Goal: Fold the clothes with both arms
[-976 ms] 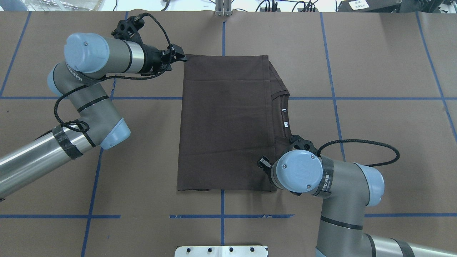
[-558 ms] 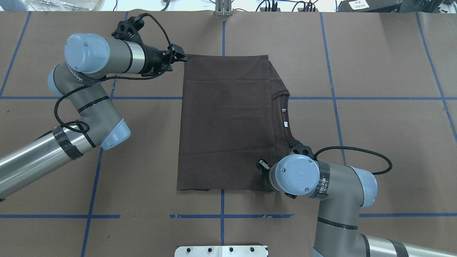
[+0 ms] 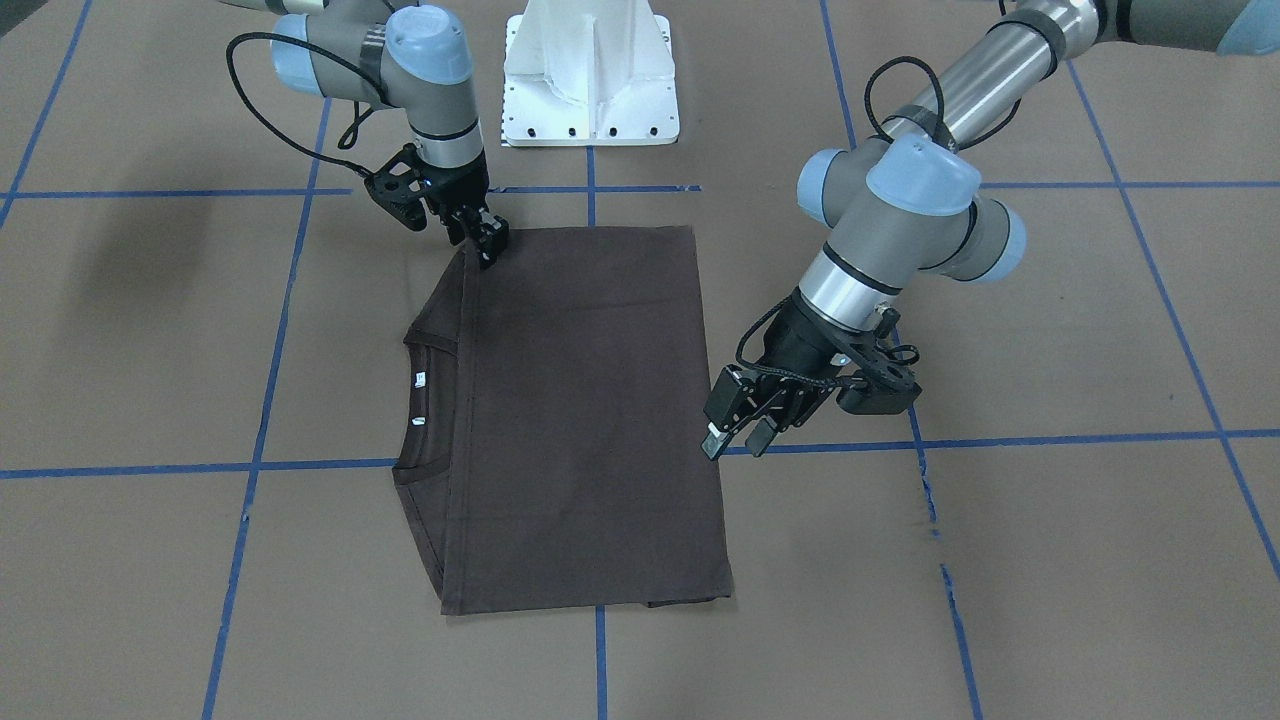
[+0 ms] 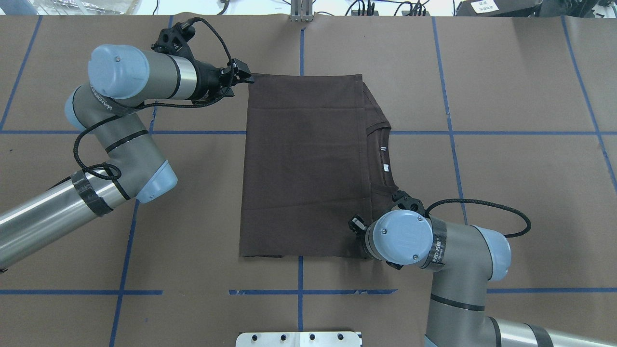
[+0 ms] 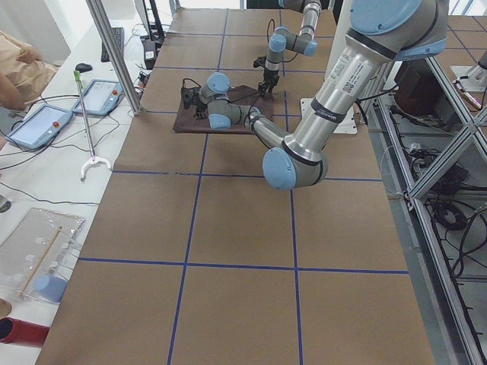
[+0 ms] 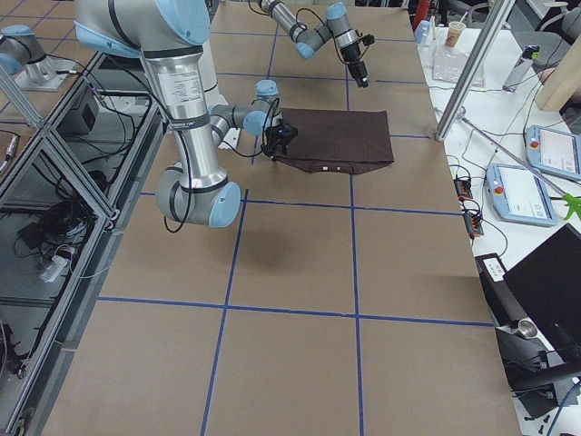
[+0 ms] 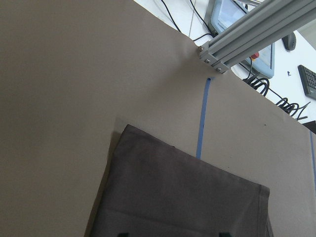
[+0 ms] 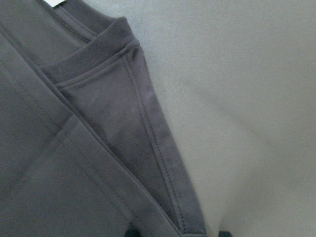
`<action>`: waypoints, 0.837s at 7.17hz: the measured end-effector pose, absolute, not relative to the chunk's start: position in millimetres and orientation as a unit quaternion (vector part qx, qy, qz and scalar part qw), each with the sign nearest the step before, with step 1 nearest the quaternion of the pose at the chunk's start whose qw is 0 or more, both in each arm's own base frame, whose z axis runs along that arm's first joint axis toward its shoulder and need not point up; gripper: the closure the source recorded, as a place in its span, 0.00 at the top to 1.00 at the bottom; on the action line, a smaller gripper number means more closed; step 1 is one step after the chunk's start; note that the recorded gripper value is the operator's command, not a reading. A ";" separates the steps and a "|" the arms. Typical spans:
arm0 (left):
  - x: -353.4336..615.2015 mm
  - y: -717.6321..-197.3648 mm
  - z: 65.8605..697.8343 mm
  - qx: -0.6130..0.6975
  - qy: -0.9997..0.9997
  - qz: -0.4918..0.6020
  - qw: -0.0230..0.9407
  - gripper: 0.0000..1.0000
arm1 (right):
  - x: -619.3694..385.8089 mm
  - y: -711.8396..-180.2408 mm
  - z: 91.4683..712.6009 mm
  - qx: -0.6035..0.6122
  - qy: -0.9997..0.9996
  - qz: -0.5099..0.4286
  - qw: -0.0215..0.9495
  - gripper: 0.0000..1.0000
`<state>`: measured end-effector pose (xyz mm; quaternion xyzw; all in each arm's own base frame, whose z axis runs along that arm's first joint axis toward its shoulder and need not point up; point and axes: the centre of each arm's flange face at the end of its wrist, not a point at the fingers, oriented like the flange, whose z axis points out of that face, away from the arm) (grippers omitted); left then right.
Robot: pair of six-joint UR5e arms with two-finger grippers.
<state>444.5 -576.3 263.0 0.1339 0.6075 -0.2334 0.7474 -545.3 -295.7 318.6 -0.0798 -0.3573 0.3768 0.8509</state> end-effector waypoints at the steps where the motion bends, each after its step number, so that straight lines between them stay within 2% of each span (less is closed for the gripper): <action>1: 444.6 -576.1 262.5 0.133 0.608 -0.234 0.747 0.68 | -544.5 -295.8 317.9 -0.080 -0.358 0.377 0.851 0.54; 5: 444.9 -576.1 263.6 0.133 0.607 -0.235 0.748 0.68 | -542.3 -295.1 317.4 -0.079 -0.350 0.378 0.853 0.54; 6: 444.9 -576.1 263.6 0.133 0.607 -0.235 0.748 0.68 | -542.4 -294.7 318.0 -0.079 -0.349 0.378 0.854 0.45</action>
